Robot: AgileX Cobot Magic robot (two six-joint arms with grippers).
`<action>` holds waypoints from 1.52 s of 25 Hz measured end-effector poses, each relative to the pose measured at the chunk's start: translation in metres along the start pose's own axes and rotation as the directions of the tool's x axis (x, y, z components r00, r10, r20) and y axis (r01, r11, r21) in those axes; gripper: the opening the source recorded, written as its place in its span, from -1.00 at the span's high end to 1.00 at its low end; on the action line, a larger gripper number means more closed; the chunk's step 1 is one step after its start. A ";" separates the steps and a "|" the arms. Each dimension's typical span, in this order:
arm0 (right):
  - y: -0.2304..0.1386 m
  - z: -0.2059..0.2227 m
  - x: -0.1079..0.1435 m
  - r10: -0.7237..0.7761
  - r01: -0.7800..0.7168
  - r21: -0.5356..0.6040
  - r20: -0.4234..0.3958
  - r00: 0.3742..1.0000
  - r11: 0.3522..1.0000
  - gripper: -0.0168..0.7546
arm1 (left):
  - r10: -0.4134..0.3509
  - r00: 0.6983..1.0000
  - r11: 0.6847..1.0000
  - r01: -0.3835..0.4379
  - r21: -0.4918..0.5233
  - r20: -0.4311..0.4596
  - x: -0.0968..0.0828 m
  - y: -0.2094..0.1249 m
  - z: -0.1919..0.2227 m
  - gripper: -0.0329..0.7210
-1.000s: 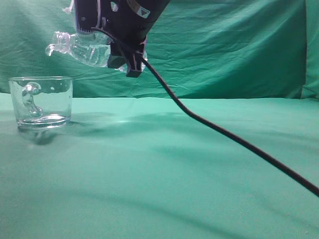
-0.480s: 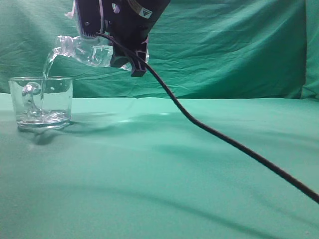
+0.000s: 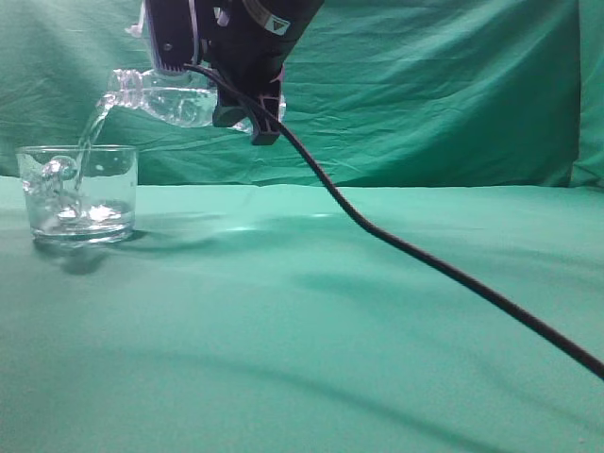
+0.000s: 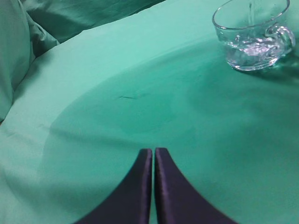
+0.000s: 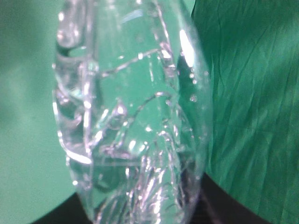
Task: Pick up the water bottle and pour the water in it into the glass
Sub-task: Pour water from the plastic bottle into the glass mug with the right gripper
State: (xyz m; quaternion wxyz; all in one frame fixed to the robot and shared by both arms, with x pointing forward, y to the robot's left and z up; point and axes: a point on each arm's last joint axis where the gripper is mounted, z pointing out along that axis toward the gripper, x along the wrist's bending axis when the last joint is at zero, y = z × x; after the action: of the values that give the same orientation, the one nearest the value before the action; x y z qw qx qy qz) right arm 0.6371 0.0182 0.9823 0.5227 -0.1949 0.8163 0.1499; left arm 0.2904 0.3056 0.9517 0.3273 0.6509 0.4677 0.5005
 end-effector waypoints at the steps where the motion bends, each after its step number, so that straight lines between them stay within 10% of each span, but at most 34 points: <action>1: 0.000 0.000 0.000 0.000 0.000 0.000 0.000 1.000 1.000 0.28 | 0.000 1.000 1.000 0.000 0.000 0.000 0.000 0.000 0.000 0.91; 26: 0.001 0.000 0.000 0.199 -0.199 -0.008 -0.004 0.980 0.980 0.28 | 0.000 1.000 1.000 0.000 0.000 0.000 0.000 0.000 0.000 0.91; 30: 0.007 0.000 0.001 0.525 -0.527 -0.053 -0.051 0.850 0.848 0.28 | 0.000 1.000 1.000 0.000 0.000 0.000 0.000 0.000 0.000 0.91; 38: 0.014 -0.030 -0.024 0.936 -0.950 -0.075 -0.164 0.311 0.303 0.28 | 0.000 1.000 1.000 0.000 0.000 0.000 0.000 0.000 0.000 0.91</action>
State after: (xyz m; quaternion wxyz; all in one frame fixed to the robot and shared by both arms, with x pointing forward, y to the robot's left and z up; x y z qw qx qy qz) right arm 0.6158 0.0211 1.0167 0.2816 0.2727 0.7834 0.4823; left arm 0.2904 0.3056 0.9517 0.3273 0.6509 0.4677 0.5005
